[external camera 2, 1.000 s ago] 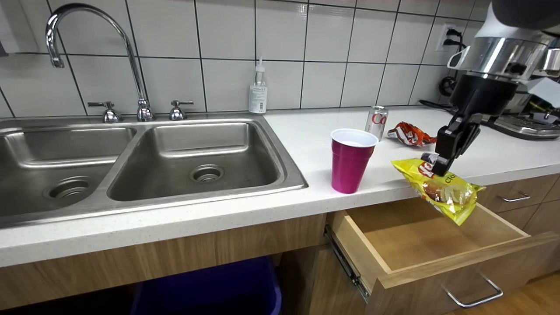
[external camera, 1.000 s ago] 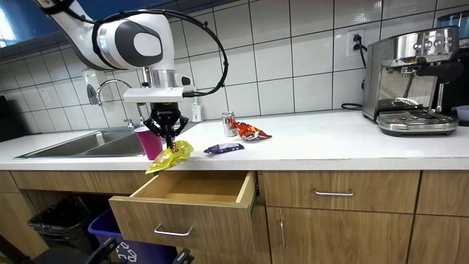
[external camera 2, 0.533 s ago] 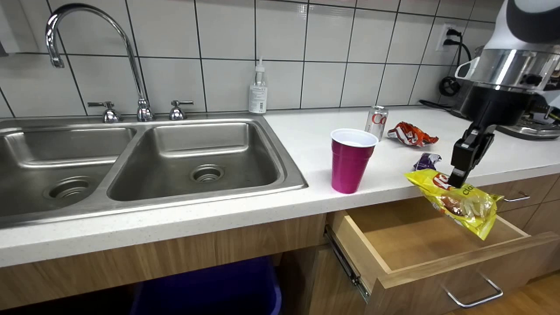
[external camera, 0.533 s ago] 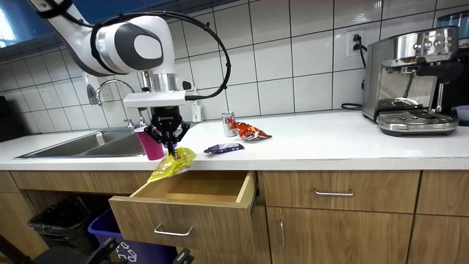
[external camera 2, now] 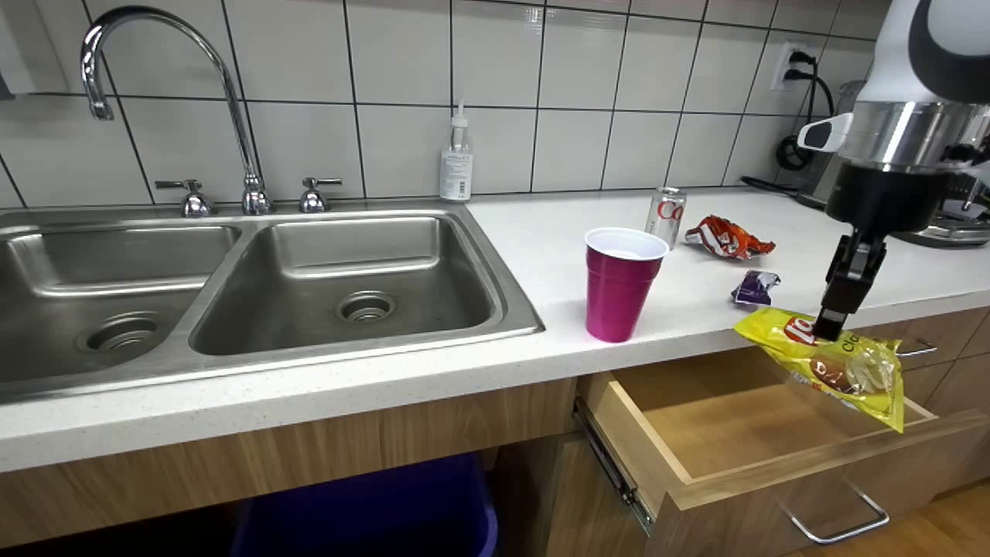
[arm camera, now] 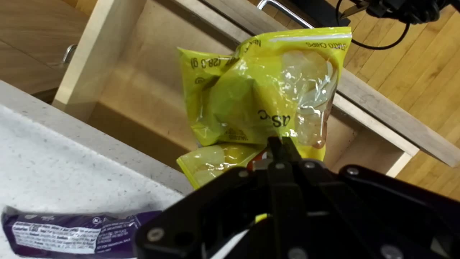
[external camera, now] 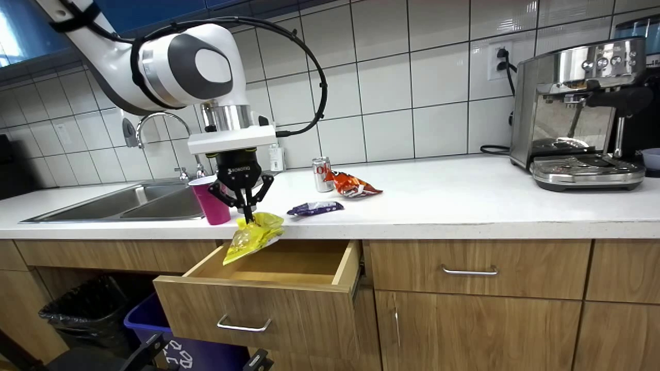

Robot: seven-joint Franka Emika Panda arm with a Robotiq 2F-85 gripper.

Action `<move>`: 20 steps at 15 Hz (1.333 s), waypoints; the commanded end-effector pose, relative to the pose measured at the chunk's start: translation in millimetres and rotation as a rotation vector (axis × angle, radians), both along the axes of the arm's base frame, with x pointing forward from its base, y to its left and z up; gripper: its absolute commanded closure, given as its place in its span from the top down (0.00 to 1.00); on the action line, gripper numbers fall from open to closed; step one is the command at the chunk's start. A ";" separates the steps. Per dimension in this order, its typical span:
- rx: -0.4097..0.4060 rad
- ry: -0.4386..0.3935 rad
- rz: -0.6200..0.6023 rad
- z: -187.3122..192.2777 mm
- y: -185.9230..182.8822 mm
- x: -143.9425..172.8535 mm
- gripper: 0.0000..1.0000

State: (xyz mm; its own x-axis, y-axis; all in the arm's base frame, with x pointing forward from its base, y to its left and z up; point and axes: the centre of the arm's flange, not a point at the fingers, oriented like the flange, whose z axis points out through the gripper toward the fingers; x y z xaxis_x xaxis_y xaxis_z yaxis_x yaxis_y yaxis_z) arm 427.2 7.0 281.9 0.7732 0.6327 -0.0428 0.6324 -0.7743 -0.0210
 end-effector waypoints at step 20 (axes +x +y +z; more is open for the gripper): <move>-0.083 0.001 0.722 -64.4 43.5 30.4 0.00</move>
